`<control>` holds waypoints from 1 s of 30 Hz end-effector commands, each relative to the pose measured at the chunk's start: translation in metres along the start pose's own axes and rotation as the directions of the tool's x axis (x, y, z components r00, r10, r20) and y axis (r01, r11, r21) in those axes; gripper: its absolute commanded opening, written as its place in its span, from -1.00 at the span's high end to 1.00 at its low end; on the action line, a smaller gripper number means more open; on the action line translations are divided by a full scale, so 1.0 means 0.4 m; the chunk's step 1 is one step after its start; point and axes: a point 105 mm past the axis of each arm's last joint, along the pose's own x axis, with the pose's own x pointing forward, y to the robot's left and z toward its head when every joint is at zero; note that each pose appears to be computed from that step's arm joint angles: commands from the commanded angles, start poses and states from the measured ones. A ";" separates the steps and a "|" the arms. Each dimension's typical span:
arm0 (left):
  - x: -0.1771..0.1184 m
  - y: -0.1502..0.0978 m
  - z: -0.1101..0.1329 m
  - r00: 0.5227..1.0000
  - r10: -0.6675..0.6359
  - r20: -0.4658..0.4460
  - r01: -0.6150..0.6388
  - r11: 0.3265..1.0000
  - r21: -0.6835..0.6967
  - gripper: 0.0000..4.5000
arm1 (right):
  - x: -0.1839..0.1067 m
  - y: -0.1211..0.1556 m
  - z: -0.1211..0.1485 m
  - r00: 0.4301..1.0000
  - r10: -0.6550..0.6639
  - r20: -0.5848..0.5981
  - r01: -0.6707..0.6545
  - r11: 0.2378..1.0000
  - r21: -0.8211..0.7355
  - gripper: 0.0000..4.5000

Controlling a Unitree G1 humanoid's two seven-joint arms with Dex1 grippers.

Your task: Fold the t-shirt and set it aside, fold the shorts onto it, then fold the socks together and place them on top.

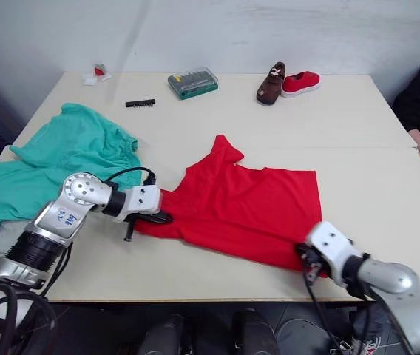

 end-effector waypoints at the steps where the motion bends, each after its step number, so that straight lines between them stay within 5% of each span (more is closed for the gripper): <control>1: -0.013 0.005 -0.069 0.996 0.026 -0.086 -0.031 0.998 -0.062 1.00 | -0.065 -0.047 -0.054 0.996 -0.063 -0.069 0.065 0.998 0.018 0.99; 5: -0.021 0.021 -0.044 0.999 0.046 -0.010 -0.046 0.995 -0.089 1.00 | -0.102 -0.083 -0.028 0.993 -0.113 0.029 0.112 0.993 0.040 0.99; 9: -0.043 0.008 0.015 0.992 0.018 0.128 -0.003 0.994 -0.114 1.00 | -0.123 -0.027 0.092 0.971 -0.003 0.238 -0.013 0.998 0.063 0.99; 13: -0.047 -0.016 0.025 0.989 -0.014 0.149 0.032 0.992 -0.123 1.00 | -0.086 0.031 0.092 0.972 0.036 0.230 -0.058 0.994 0.089 0.99; 17: -0.041 -0.031 0.013 0.993 -0.035 0.111 0.046 0.994 -0.103 1.00 | -0.029 0.064 0.021 0.995 0.026 0.094 -0.035 0.995 0.097 0.99; 24: -0.050 -0.018 -0.042 1.000 -0.023 -0.004 0.023 1.000 -0.017 1.00 | -0.057 0.007 -0.094 0.994 -0.076 -0.085 0.082 0.994 0.077 0.99; 30: -0.074 0.017 -0.041 0.999 0.031 0.021 -0.031 0.999 -0.006 1.00 | -0.119 -0.033 0.004 0.992 -0.069 0.110 0.072 0.997 -0.025 0.99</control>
